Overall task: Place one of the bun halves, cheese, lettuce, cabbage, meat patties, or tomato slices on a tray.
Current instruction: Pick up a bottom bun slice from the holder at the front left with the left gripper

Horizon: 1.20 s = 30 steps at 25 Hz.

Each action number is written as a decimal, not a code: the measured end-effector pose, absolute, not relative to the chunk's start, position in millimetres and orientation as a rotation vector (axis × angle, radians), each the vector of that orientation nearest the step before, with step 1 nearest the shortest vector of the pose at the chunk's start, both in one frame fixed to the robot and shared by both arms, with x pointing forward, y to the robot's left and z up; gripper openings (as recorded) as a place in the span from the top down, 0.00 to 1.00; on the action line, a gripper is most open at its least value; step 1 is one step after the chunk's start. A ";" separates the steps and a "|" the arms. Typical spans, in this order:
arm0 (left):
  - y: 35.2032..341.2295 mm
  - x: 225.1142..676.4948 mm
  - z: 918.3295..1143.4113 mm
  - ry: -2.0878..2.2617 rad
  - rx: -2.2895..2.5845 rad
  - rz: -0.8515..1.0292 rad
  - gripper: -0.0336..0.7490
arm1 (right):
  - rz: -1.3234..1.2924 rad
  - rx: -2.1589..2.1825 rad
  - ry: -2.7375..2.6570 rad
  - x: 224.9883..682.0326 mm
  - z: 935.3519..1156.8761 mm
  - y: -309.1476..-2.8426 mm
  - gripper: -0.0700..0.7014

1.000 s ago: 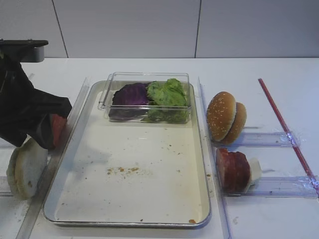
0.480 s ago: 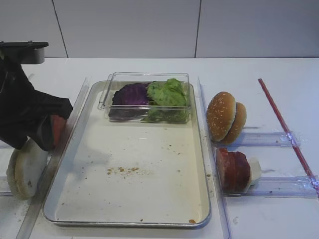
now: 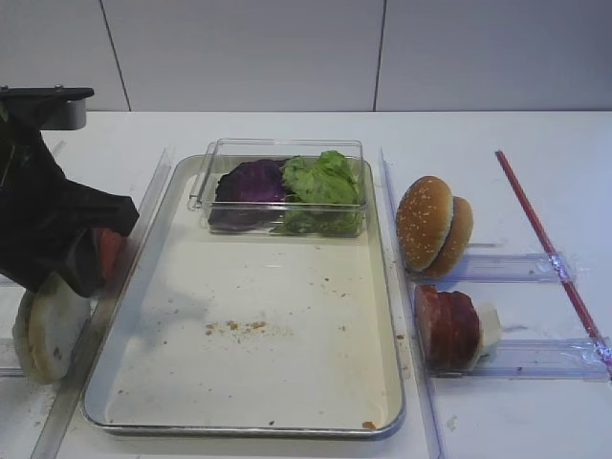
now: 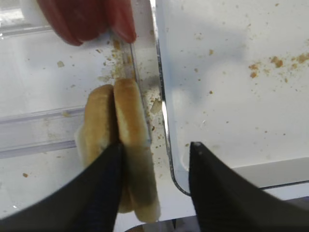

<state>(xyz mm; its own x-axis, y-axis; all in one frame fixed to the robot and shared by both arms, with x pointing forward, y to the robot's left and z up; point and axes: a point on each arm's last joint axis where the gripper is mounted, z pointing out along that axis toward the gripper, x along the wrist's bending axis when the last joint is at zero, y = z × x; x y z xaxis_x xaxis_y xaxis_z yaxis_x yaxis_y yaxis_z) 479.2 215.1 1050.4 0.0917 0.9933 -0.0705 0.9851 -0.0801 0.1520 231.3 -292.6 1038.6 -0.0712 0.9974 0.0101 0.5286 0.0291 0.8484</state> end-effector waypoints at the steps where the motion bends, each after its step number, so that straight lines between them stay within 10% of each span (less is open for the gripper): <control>1: 215.2 479.0 1050.4 2.015 2.198 0.075 0.57 | 0.938 1.565 1.672 231.3 1038.6 -292.6 0.27; 30: 215.0 485.3 1040.7 2.016 2.251 0.082 0.69 | 0.938 1.565 1.672 231.3 1038.6 -292.6 0.27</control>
